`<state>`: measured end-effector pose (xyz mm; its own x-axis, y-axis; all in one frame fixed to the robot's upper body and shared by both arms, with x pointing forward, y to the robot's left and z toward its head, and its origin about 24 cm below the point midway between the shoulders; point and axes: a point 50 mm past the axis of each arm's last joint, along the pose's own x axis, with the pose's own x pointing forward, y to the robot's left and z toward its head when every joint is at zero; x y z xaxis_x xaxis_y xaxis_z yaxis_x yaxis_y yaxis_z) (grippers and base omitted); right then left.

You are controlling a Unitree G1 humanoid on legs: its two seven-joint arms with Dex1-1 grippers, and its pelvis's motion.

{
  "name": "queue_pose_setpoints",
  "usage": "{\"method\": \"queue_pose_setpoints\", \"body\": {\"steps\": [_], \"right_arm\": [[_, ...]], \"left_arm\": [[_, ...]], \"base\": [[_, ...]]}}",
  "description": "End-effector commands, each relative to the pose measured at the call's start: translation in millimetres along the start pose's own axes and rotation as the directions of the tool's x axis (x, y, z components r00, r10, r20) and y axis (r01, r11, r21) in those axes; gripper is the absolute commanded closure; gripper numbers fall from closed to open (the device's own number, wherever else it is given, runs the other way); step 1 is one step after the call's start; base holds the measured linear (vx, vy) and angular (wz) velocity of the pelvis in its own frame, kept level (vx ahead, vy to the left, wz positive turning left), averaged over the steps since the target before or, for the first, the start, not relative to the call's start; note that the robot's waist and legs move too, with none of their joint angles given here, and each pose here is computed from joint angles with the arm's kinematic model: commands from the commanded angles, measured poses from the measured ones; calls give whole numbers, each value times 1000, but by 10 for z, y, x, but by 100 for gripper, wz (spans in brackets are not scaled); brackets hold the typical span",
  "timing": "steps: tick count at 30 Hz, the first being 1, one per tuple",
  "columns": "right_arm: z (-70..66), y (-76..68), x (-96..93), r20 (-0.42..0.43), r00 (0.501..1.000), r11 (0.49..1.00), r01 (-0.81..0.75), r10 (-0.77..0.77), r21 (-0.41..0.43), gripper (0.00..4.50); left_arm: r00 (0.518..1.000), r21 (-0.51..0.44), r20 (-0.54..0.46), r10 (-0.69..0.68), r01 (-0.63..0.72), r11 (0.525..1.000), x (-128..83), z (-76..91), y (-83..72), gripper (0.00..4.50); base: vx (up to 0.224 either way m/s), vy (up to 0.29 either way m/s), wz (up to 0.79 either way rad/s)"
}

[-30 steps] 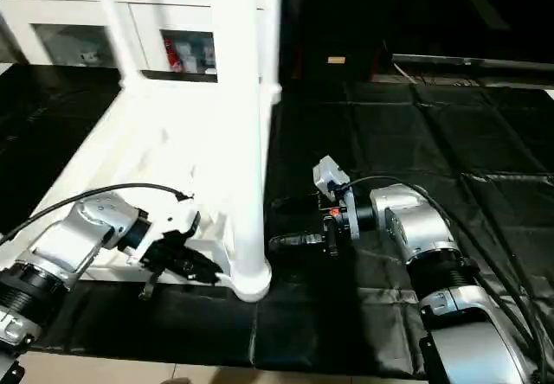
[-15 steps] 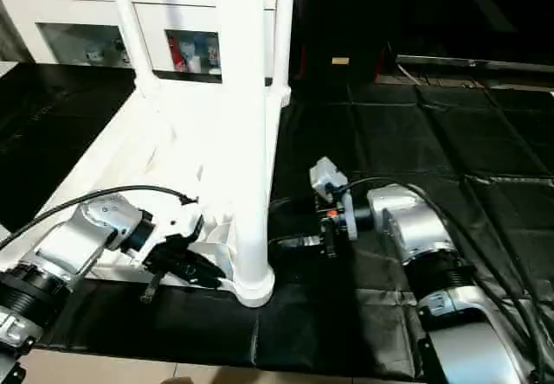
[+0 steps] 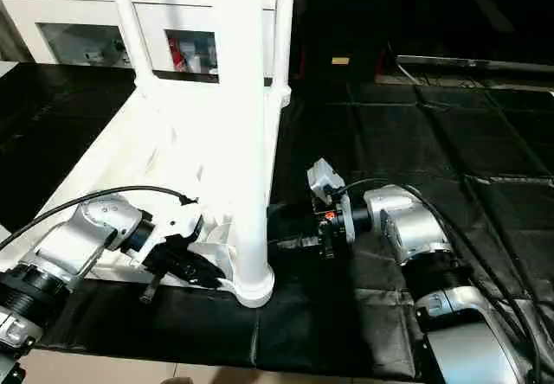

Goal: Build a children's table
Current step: Rotate leg to tighten

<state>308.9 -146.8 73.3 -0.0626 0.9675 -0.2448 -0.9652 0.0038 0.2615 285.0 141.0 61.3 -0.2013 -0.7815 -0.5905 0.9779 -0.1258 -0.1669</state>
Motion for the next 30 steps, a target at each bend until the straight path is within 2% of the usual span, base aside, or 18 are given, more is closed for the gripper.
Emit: {"method": "queue_pose_setpoints", "body": {"steps": [1, 7, 13, 14, 18, 19, 25, 28, 30], "right_arm": [[31, 26, 98, -11, 998, 998, -56, 55, -39, 105], [24, -29, -20, -48, 999, 998, 13, -16, -61, 105], [-8, -4, -133, -82, 997, 1000, 10, -10, -3, 105], [-14, 3, -143, -76, 997, 1000, 1, 0, 11, 90], [-4, 36, -163, -66, 997, 999, -34, 36, 33, 76], [3, 45, -164, -64, 997, 999, -42, 44, 35, 56], [92, 74, -80, 1, 997, 997, -77, 77, -16, 39], [30, 65, 78, -32, 997, 996, -79, 77, -53, 39], [21, 53, 108, -33, 997, 996, -68, 66, -54, 39]], "left_arm": [[999, 28, 11, -47, 46, 999, 82, 62, -29, 450], [1000, 26, 12, -27, 27, 999, 89, 54, -21, 450], [996, 25, 14, 93, -93, 995, 88, 42, 97, 450], [995, 26, 16, 100, -100, 995, 86, 45, 107, 450], [994, 28, 21, 111, -111, 993, 80, 56, 122, 450], [994, 28, 21, 111, -112, 993, 79, 58, 123, 450], [993, 34, 23, 112, -113, 993, 88, 56, 128, 450], [994, 36, 24, 109, -110, 993, 92, 54, 126, 450], [994, 36, 24, 109, -109, 993, 92, 54, 126, 450]], "base": [[0, 0, 0], [0, 0, 0], [0, 0, 0], [0, 0, 0], [0, 0, 0], [0, 0, 0], [0, 0, 0], [0, 0, 0], [0, 0, 0]]}}
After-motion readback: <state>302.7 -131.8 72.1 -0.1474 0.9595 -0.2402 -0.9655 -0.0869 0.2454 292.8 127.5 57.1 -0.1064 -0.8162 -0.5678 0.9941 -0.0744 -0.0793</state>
